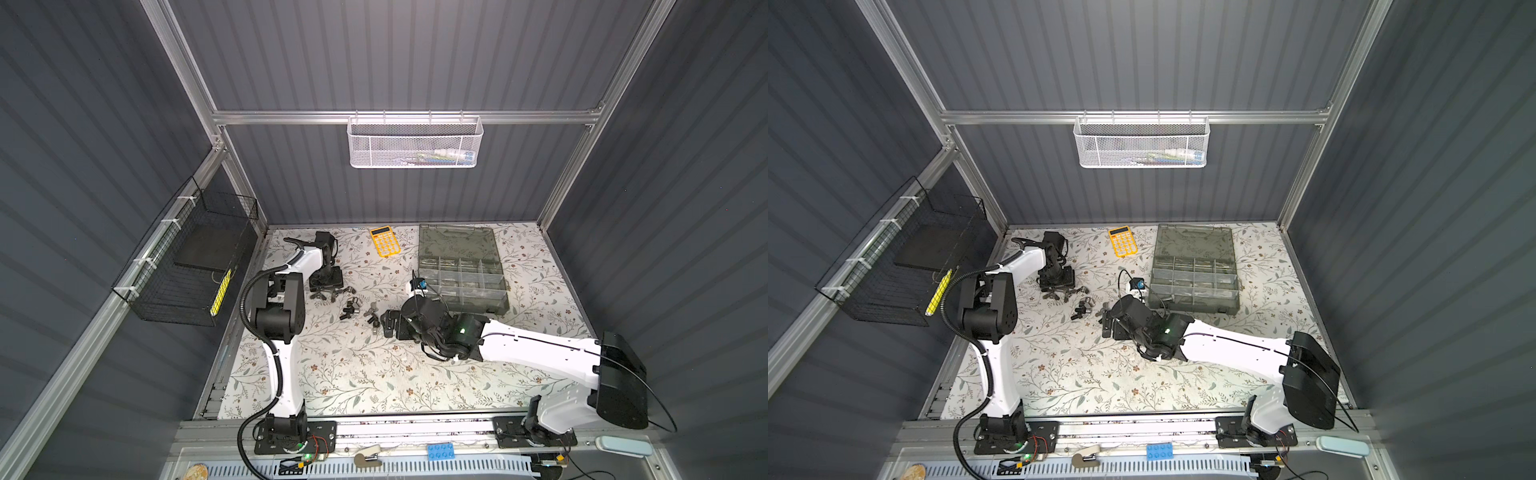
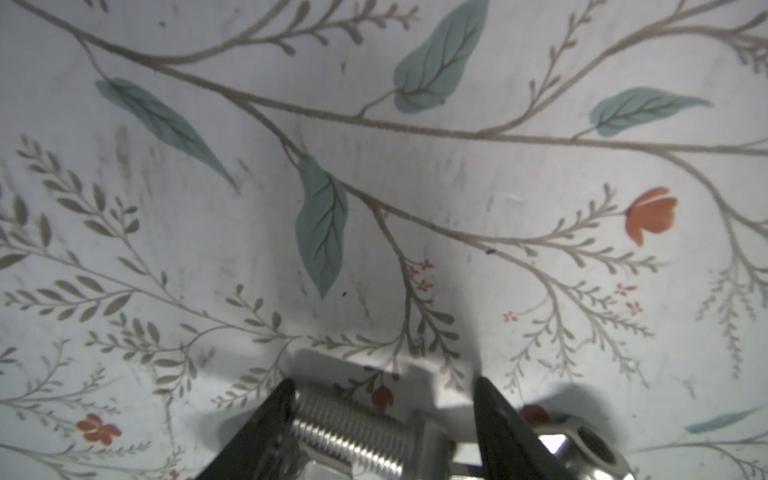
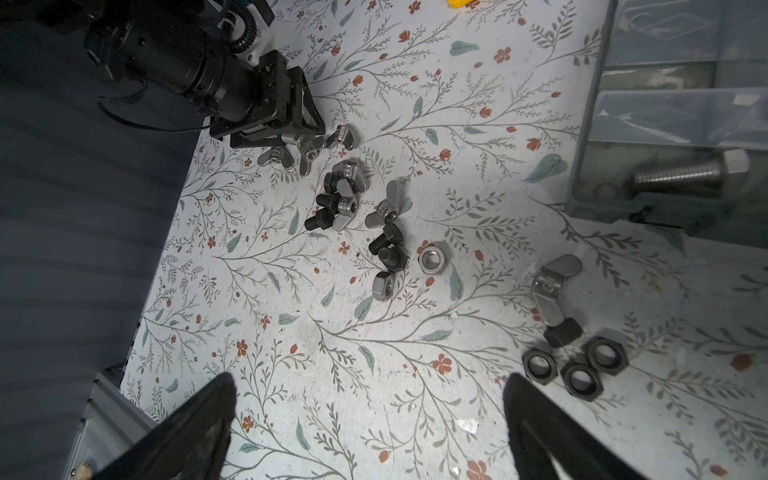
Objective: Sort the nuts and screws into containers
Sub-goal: 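Close the left gripper on the silver bolt's shank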
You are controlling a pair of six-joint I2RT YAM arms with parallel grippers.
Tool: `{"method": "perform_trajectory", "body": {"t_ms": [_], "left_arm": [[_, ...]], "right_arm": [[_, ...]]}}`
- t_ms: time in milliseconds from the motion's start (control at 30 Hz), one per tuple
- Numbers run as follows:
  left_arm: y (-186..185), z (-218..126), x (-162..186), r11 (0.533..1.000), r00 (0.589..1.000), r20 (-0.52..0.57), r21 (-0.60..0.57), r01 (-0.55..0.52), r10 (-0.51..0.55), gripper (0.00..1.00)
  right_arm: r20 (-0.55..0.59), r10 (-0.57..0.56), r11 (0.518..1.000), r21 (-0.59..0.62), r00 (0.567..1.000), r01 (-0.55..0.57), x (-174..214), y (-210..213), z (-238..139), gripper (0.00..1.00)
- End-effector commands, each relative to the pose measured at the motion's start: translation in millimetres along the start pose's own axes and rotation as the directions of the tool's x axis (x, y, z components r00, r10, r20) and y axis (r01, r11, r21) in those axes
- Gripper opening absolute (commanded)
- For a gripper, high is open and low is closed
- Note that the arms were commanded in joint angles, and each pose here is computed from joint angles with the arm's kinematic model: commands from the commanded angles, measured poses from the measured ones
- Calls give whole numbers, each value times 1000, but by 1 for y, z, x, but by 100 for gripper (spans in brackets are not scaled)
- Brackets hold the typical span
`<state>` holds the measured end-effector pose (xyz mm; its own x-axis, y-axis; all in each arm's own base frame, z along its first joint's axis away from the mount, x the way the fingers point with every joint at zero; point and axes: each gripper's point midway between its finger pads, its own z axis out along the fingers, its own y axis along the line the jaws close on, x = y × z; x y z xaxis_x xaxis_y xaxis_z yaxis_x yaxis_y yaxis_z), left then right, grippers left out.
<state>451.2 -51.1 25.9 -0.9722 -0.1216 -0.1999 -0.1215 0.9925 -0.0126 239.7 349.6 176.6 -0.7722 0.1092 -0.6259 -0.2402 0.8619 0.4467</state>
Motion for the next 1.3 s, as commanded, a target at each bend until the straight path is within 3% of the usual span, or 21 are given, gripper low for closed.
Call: {"method": "perform_trajectory", "body": {"t_ms": [0, 800, 1267], "left_arm": [[-1, 0, 9, 1000, 999, -43, -3, -28, 28, 67], [-1, 10, 16, 999, 995, -92, -17, -42, 40, 75], [-4, 18, 19, 999, 992, -119, -2, -45, 44, 59]], "right_arm": [[-3, 7, 1000, 11, 1000, -7, 2, -4, -4, 99], [-17, 4, 1000, 12, 1000, -4, 3, -1, 2, 99], [-18, 14, 1000, 14, 1000, -13, 5, -3, 2, 99]]}}
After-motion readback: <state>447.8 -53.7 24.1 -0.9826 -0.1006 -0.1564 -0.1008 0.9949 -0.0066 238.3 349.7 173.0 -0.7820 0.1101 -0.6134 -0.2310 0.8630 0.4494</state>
